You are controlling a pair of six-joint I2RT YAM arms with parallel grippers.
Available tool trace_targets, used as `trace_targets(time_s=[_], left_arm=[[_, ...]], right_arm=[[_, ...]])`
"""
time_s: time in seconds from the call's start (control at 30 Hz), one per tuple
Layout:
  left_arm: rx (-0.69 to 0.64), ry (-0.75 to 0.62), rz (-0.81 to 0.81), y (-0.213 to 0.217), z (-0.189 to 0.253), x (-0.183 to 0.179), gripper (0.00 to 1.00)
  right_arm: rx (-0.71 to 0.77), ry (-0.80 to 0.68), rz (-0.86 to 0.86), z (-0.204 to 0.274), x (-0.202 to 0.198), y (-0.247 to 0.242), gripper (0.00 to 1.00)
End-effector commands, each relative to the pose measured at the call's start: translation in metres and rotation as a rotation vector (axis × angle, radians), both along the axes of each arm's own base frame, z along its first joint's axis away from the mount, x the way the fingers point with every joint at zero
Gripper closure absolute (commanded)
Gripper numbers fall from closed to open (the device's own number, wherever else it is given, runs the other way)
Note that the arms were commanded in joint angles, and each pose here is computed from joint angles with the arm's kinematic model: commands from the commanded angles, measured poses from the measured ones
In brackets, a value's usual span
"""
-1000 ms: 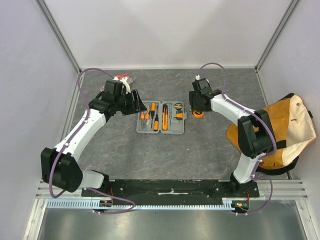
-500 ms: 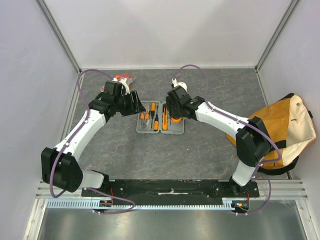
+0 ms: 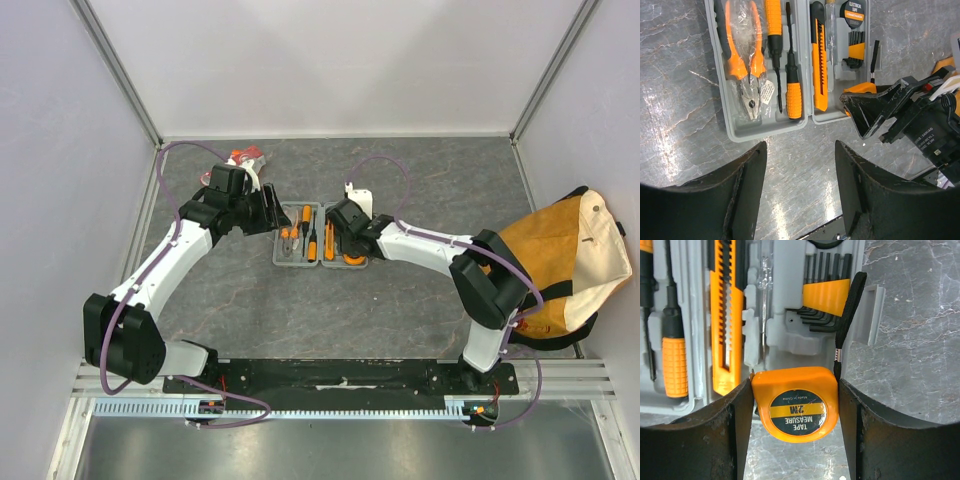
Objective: Pack the tool kit
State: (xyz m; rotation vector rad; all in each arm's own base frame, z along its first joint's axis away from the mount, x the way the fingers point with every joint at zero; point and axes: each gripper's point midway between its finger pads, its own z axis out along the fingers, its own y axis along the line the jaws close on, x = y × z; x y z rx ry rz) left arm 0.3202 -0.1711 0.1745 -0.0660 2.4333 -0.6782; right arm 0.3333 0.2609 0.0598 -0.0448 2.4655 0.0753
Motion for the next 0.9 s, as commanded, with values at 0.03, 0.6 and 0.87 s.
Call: trace_targets(time_s=[0.03, 0.6, 0.87], left_arm=[[0.023, -0.032, 0.005, 0.004, -0.001, 0.007, 0.37], [0.023, -0.024, 0.007, 0.004, -0.004, 0.006, 0.38], [0.025, -0.019, 0.006, 0.004, -0.007, 0.006, 0.38]], right_arm=[[0.004, -0.118, -0.093, 0.004, 0.014, -0.003, 0.55], [-0.028, -0.189, -0.125, -0.012, 0.013, -0.003, 0.52], [-0.067, -0.148, -0.089, -0.03, 0.0, -0.009, 0.39]])
